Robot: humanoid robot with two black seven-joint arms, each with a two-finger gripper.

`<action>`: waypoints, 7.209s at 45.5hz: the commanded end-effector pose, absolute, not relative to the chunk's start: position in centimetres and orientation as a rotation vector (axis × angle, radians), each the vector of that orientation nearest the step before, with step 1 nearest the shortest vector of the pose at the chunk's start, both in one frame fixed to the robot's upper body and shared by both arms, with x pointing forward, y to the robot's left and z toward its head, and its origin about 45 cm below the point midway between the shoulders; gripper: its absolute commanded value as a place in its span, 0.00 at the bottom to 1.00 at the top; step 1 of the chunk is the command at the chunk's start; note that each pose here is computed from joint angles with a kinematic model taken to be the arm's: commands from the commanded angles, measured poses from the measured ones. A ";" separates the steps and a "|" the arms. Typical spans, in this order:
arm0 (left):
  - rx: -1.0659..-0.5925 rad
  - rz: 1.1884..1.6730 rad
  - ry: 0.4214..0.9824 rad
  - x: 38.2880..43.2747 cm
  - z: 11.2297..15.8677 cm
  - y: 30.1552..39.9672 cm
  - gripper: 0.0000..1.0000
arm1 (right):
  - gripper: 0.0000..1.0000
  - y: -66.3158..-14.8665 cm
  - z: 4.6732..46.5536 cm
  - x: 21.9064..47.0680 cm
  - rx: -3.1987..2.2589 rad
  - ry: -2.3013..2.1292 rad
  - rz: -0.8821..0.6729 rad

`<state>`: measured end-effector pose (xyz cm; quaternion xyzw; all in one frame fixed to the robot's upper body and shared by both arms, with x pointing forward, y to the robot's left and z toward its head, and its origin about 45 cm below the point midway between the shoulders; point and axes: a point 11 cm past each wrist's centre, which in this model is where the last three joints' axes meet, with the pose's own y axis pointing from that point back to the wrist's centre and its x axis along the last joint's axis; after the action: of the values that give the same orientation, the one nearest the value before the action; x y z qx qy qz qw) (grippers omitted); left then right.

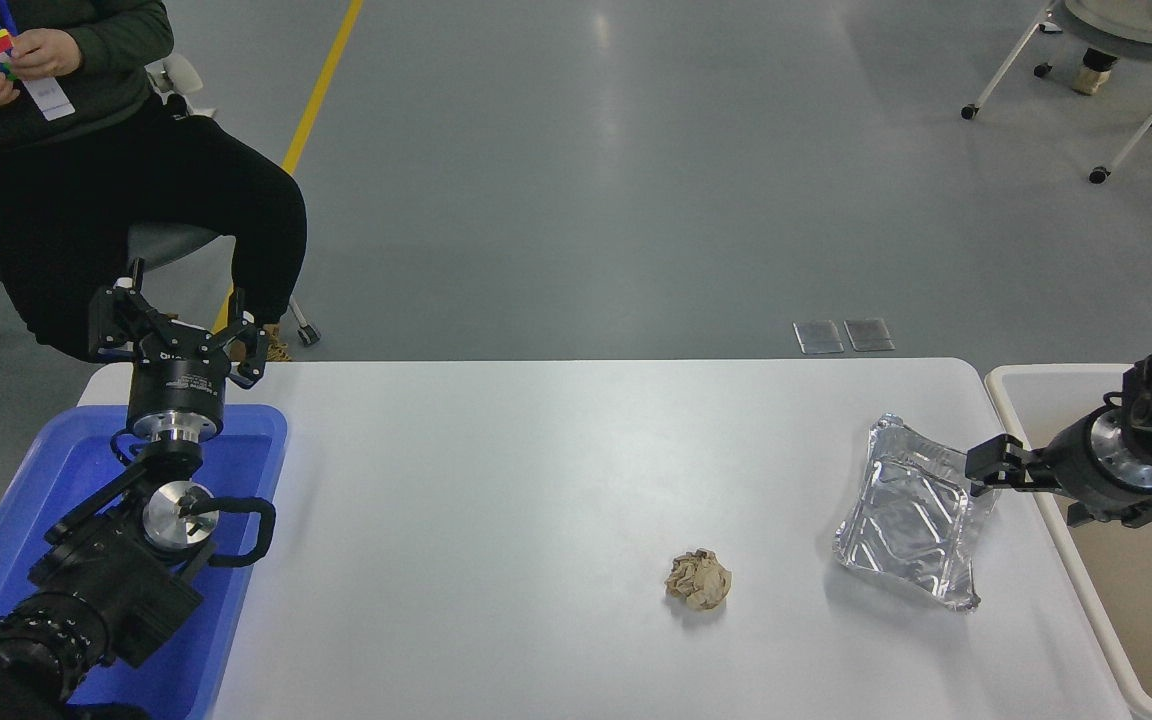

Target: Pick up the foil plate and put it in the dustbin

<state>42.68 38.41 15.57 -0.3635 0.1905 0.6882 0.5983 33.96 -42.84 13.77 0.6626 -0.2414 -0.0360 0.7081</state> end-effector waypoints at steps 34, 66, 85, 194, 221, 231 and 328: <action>-0.843 1.596 0.442 42.69 15.57 38.40 0.99 | 0.88 -41.1 6.0 33.8 1.390 -0.697 -0.024; -0.843 1.596 0.442 42.69 15.57 38.40 0.99 | 0.00 -41.2 5.7 33.5 1.384 -0.706 -0.018; -0.844 1.595 0.442 42.69 15.58 38.39 0.99 | 0.00 -40.3 15.4 34.8 1.557 -0.763 -0.060; -0.838 1.594 0.442 42.69 15.54 38.34 0.99 | 0.00 -59.2 9.5 28.9 0.755 -2.010 -0.385; -0.838 1.594 0.442 42.69 15.54 38.34 0.99 | 0.10 -57.7 6.5 27.0 0.772 -1.974 -0.453; -0.838 1.594 0.442 42.69 15.54 38.34 0.99 | 0.94 -58.1 6.9 27.1 0.777 -1.980 -0.449; -0.837 1.593 0.440 42.68 15.58 38.40 0.99 | 1.00 -26.5 38.2 33.5 1.504 -0.079 0.291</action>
<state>42.68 38.38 15.57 -0.3611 0.1898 0.6873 0.6010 36.28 -29.17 35.67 0.6701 -0.1228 0.1737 0.7111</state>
